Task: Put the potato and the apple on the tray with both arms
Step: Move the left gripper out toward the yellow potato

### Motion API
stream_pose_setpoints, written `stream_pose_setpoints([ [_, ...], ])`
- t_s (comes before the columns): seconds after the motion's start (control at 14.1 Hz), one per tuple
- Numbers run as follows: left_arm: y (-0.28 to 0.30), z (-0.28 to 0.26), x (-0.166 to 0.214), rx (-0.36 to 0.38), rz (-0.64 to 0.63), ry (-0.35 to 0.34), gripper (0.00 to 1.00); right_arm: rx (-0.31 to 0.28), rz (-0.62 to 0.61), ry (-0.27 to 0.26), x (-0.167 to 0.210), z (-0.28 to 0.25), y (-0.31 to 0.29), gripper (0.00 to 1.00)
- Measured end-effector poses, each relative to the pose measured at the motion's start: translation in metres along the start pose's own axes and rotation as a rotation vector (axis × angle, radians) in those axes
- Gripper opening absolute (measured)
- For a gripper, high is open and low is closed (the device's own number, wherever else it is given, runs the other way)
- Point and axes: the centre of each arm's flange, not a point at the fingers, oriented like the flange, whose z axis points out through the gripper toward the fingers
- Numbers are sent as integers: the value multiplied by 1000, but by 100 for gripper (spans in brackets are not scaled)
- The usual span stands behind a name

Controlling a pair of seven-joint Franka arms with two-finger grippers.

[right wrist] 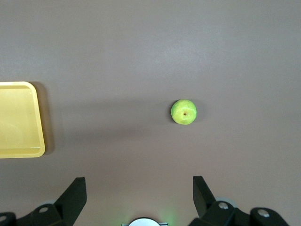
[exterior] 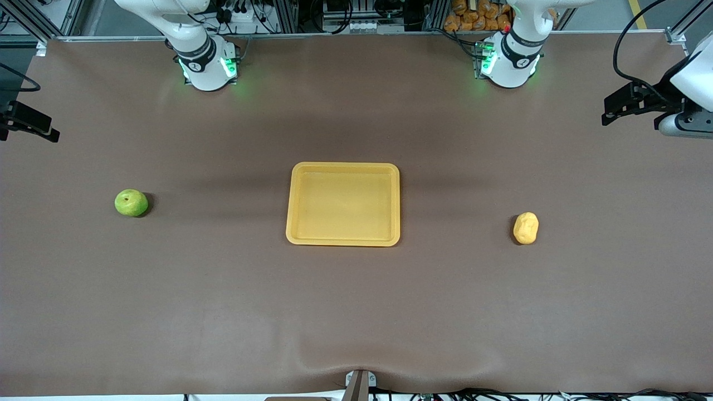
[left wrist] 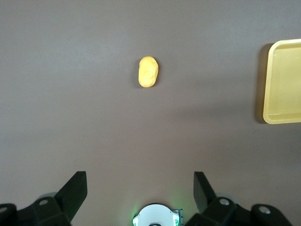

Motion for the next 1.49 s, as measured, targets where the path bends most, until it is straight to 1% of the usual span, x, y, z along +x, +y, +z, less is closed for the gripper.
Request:
stream_pose_setpoints([
  [0.43,2,8,5,-1,2,-15,100,0,2,0,0,0,1,100],
  [0.71,2,31,19,-5,-61,-60,100,0,1,1,0,0,1,100],
  [1.0,1,56,28,-7,-72,-107,100,1,1,2,1,0,1,100],
  [1.14,1,82,38,-9,-73,-137,100,1,-1,-2,2,2,1,100],
  [1.35,2,140,55,-11,-90,-139,100,1,-7,-18,8,11,1,100],
  [1.49,4,183,57,-12,-92,-133,100,1,-8,-37,14,21,2,100],
])
